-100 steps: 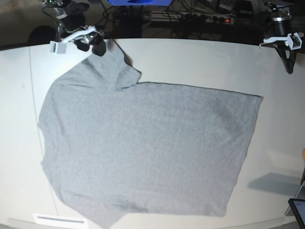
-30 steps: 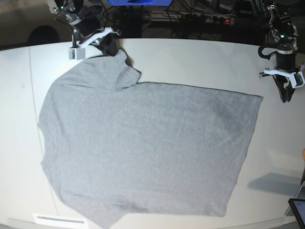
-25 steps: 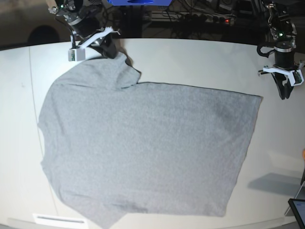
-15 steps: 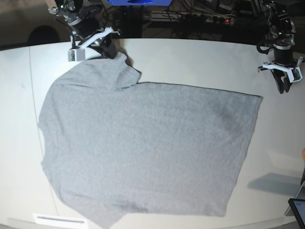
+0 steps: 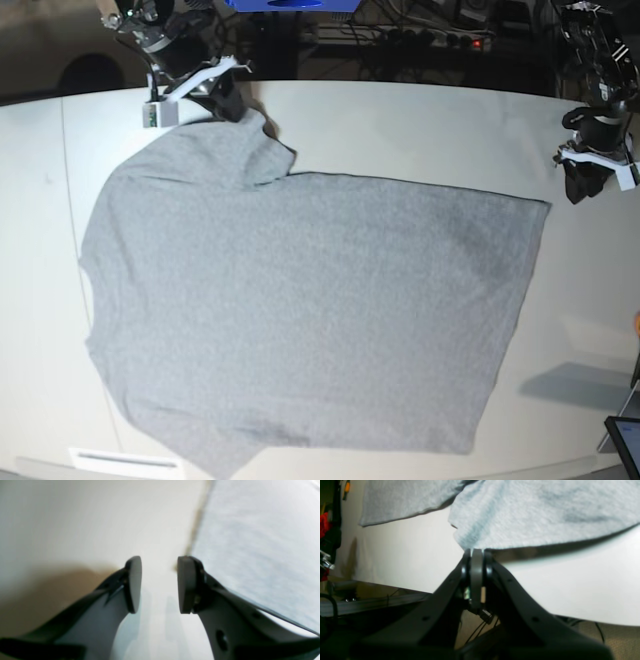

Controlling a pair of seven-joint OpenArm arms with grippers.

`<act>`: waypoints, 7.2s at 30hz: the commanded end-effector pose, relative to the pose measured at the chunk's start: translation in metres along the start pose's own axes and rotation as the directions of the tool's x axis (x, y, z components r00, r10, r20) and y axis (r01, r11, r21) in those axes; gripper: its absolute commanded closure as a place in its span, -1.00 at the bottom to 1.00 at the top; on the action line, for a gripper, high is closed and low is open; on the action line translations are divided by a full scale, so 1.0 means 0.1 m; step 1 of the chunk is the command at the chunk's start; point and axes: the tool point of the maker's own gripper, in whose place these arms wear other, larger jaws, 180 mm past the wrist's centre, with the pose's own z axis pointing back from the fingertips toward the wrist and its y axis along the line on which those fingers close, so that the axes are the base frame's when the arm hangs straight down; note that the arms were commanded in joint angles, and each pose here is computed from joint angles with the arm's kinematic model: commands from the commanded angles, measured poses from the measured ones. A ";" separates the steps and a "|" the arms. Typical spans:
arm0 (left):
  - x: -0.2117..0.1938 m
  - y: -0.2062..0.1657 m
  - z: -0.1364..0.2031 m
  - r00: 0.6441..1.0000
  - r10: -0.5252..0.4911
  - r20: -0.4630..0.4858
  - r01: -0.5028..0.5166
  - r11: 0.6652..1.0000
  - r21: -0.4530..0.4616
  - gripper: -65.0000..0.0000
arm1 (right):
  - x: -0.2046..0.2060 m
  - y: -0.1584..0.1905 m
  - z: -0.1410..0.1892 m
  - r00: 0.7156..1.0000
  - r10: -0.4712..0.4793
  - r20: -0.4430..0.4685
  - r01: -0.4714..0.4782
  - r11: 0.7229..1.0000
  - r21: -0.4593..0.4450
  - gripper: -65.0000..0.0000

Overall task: Fold the T-shirt properly
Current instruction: 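Move the left gripper to the opposite shoulder edge and grasp it, then lift the shoulder edge with both grippers and pull it taut, then drag the held shoulder edge with both grippers toward the robot base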

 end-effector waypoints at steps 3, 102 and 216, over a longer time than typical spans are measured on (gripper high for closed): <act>0.12 -0.05 -0.02 1.000 -0.013 0.016 0.013 1.000 -0.027 0.20 | 0.06 0.05 0.02 1.000 0.009 0.023 -0.010 1.000 0.018 0.99; 0.22 -0.36 -0.26 0.998 0.063 -0.011 -0.063 0.996 -0.069 1.00 | 1.34 0.18 -0.38 0.975 0.167 0.149 -0.174 0.984 0.038 0.99; 0.44 -0.75 -0.18 0.901 -0.424 0.090 0.417 0.905 0.084 -0.17 | 1.79 -0.36 -0.41 0.838 0.536 0.101 -0.490 0.821 -0.292 -0.12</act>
